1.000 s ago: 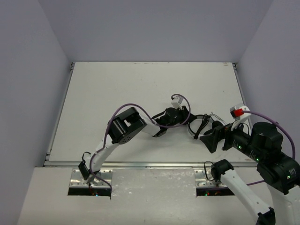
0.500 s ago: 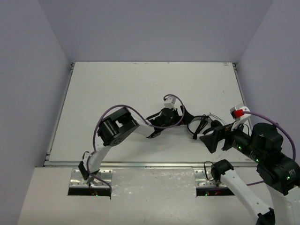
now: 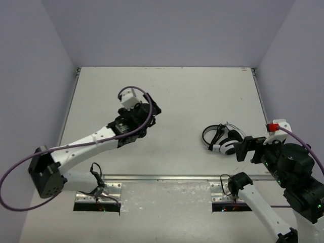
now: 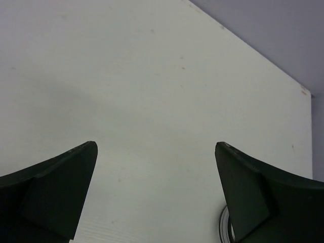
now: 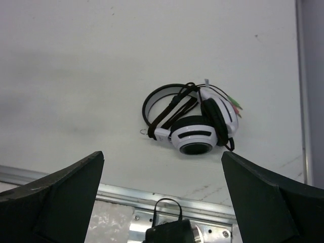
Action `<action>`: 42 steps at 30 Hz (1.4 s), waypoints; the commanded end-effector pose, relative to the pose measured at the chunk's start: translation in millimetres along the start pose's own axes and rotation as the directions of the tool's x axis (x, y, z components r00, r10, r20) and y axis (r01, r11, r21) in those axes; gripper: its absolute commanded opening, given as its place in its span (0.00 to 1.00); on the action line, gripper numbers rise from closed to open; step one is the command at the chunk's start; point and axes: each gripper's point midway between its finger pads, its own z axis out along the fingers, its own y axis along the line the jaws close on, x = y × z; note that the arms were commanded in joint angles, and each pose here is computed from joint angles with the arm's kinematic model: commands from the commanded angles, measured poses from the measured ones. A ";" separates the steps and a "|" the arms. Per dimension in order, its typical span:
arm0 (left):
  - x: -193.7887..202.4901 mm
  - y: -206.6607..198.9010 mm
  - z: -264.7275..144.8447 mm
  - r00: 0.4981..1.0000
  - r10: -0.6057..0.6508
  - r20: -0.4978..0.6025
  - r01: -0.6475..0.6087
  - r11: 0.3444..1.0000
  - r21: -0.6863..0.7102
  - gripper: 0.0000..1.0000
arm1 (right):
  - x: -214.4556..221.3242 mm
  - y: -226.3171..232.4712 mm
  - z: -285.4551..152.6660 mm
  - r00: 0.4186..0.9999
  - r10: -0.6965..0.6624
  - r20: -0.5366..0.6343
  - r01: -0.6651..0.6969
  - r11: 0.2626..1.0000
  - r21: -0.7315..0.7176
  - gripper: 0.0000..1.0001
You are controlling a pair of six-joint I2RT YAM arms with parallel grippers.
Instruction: Wrap the headphones
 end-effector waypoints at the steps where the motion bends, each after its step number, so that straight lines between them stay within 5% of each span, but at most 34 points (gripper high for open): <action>1: -52.1 116.5 -49.0 0.980 0.157 0.122 -0.103 0.926 -0.363 1.00 | -5.5 -30.5 -20.9 0.997 0.003 0.077 -0.014 0.989 0.146 0.99; 10: -147.8 181.4 -152.7 0.957 0.196 0.215 -0.153 0.967 -0.202 1.00 | 2.8 -28.8 -64.7 0.988 -0.017 0.154 0.010 0.999 0.046 0.99; 12: -161.0 194.2 -168.4 0.958 0.111 0.263 -0.070 0.985 -0.160 1.00 | -1.8 -32.1 -77.1 0.982 -0.009 0.187 0.001 0.999 0.042 0.99; 18: -160.5 195.7 -171.5 0.954 0.085 0.287 -0.061 0.994 -0.092 1.00 | -1.8 -55.5 -112.4 0.966 0.006 0.258 -0.025 0.997 0.071 0.99; 42: -171.4 210.3 -177.7 0.934 0.032 0.357 0.009 0.993 -0.114 1.00 | 13.8 -79.6 -94.9 0.968 -0.043 0.248 -0.008 0.979 0.204 0.99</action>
